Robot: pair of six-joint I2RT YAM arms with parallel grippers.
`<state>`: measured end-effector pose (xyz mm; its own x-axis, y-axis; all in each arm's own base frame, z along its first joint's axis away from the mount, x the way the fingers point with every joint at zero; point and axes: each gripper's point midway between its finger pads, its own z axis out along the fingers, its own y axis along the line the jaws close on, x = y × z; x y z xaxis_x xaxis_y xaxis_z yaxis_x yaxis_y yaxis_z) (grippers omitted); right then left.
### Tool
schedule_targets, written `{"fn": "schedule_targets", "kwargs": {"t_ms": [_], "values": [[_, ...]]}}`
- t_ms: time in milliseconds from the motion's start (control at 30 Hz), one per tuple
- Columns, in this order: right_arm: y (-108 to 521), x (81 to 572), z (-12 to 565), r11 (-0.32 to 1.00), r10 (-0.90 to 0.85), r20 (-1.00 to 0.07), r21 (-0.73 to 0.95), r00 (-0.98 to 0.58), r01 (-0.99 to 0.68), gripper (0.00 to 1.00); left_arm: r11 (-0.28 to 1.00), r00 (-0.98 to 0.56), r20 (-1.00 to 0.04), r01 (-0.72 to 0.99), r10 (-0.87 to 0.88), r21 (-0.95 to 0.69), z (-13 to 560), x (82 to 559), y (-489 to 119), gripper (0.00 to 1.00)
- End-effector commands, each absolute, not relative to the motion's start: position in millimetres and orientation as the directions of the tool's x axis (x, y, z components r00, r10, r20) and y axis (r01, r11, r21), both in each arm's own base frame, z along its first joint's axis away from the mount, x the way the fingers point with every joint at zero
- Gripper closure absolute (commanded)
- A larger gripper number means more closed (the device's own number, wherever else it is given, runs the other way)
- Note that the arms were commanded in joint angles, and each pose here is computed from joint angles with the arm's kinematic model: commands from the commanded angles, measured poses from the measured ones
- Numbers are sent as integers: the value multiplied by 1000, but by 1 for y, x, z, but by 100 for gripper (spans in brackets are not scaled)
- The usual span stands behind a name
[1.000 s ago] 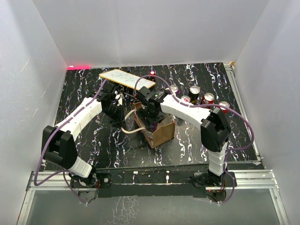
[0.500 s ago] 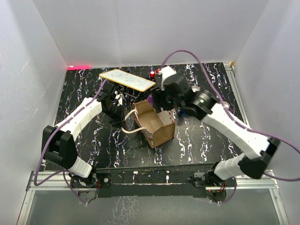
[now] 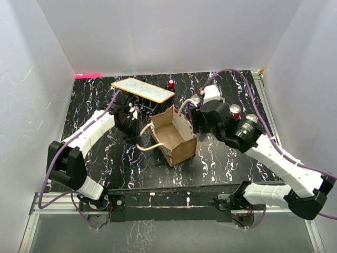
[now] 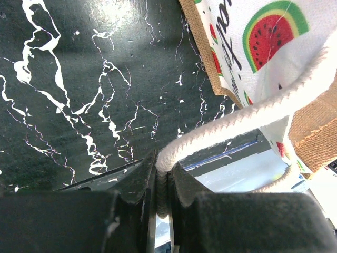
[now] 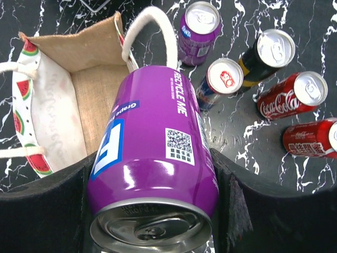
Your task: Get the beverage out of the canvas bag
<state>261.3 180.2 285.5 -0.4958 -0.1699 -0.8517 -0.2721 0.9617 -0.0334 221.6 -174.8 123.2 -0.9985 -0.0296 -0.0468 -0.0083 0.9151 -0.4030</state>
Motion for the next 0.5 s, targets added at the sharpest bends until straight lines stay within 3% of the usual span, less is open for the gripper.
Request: {"fn": "schedule_targets", "kwargs": {"t_ms": [0,200,367,467], "values": [[174,258,329,963,35,-929,130,-369,-235,92,908,-999,-45,8,-12,-418,127,215,-176,100],[162,232,299,952,72,-891,195,-448,-235,92,909,-999,-49,9,-13,-416,129,217,-176,100],[118,227,264,971,237,-835,219,-497,95,92,909,-999,-45,7,-13,-416,128,217,-176,100],[113,234,248,961,274,-813,210,-514,181,92,909,-999,-42,6,-12,-416,128,217,-177,100]]}}
